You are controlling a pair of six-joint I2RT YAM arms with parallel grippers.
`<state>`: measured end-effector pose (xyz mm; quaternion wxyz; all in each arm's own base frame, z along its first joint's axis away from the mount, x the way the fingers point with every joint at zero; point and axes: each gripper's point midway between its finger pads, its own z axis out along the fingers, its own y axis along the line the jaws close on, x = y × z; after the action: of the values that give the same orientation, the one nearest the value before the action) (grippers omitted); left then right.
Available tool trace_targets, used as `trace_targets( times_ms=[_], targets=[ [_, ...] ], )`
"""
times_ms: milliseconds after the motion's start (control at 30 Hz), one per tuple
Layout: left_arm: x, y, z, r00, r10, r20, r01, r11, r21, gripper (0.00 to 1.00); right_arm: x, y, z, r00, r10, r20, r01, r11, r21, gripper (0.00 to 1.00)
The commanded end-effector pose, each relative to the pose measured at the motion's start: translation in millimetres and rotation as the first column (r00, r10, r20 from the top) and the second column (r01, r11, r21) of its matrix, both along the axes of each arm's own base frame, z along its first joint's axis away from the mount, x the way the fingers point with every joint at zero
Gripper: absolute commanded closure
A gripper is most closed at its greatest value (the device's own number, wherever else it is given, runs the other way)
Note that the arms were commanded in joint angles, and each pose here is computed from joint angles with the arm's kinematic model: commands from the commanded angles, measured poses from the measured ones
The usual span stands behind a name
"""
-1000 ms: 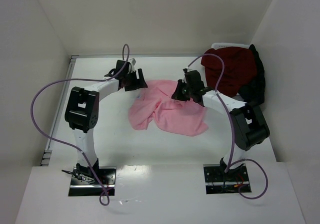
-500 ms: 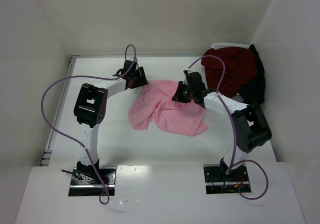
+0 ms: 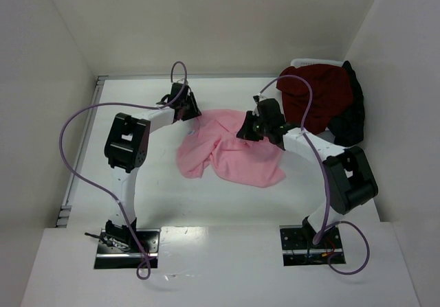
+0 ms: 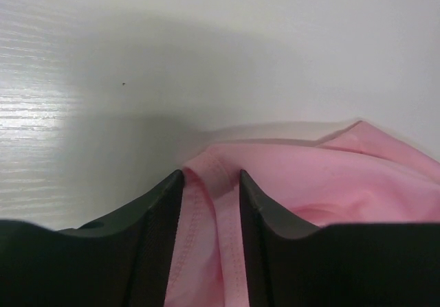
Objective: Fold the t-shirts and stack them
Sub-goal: Flatten out the tshirt
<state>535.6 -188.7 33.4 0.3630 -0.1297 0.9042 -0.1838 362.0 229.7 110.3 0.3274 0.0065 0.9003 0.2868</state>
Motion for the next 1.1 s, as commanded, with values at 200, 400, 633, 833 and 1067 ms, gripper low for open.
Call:
trace_targets(
  times_ms=[200,400,633,833,1067],
  targets=[
    [9,-8,4,1.000,-0.003,0.019,0.004,0.999,-0.032,0.96,-10,-2,10,0.999,0.031,0.027,-0.031,1.000,0.004,0.83],
    [-12,29,44,1.000,-0.018,0.022,0.017,0.999,0.049,1.00,-16,-7,17,0.999,0.022,0.048,-0.022,1.000,0.005,0.81],
    [-68,117,95,0.995,0.100,0.028,-0.103,0.979,0.175,1.00,-13,-18,26,0.995,-0.032,0.093,0.034,0.999,-0.020,0.79],
    [-109,149,128,0.989,0.144,0.044,-0.150,0.952,0.268,1.00,-6,-24,37,0.988,-0.088,0.123,0.091,0.996,-0.021,0.76],
    [-135,181,129,0.975,0.221,0.026,-0.219,0.932,0.288,1.00,-1,-23,28,0.990,-0.088,0.106,0.092,0.995,-0.031,0.39]
  ],
)
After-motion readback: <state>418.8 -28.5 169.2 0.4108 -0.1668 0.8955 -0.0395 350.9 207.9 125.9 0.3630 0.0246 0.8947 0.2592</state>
